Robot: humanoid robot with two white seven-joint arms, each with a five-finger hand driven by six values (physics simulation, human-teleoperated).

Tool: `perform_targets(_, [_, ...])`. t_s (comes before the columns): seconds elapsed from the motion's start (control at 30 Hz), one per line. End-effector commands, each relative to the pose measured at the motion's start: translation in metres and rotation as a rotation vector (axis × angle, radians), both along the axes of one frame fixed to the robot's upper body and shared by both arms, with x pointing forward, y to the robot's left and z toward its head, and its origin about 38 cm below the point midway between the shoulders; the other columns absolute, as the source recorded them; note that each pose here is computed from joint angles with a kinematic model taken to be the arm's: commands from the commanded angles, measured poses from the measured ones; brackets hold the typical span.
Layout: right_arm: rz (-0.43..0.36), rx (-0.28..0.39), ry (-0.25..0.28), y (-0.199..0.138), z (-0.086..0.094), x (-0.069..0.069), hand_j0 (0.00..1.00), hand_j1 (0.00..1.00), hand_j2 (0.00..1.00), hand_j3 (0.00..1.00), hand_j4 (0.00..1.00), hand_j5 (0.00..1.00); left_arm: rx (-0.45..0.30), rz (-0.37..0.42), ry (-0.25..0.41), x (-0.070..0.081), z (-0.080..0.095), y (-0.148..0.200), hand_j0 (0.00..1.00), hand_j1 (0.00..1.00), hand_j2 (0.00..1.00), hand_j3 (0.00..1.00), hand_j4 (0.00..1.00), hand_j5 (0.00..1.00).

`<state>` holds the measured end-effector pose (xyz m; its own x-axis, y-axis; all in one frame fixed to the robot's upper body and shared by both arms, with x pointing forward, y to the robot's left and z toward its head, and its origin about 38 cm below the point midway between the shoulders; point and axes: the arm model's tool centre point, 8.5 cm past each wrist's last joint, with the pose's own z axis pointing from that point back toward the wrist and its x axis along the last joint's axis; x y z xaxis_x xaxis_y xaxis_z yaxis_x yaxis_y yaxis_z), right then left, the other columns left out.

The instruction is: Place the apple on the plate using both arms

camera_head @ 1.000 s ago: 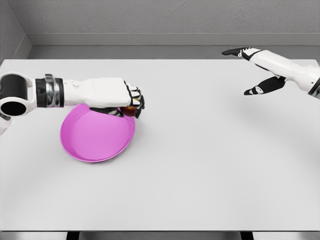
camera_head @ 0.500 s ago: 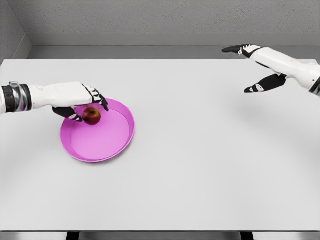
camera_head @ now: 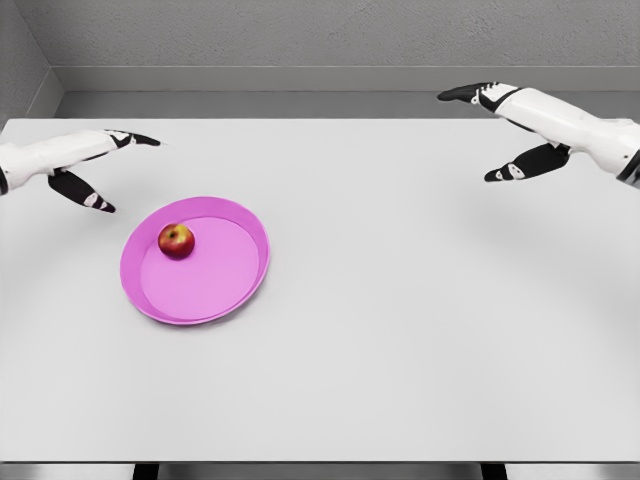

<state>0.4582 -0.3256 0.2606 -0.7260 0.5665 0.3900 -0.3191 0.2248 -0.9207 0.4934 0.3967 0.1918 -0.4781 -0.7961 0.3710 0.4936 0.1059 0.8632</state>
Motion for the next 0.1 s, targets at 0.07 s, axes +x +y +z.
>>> perform_targets(0.07, [0.015, 0.005, -0.009, 0.0042, 0.0030, -0.0032, 1.00, 1.00, 1.00, 1.00, 1.00, 1.00, -0.030, 0.043, 0.017, 0.0017, -0.0069, 0.0082, 1.00, 1.00, 1.00, 1.00, 1.00, 1.00])
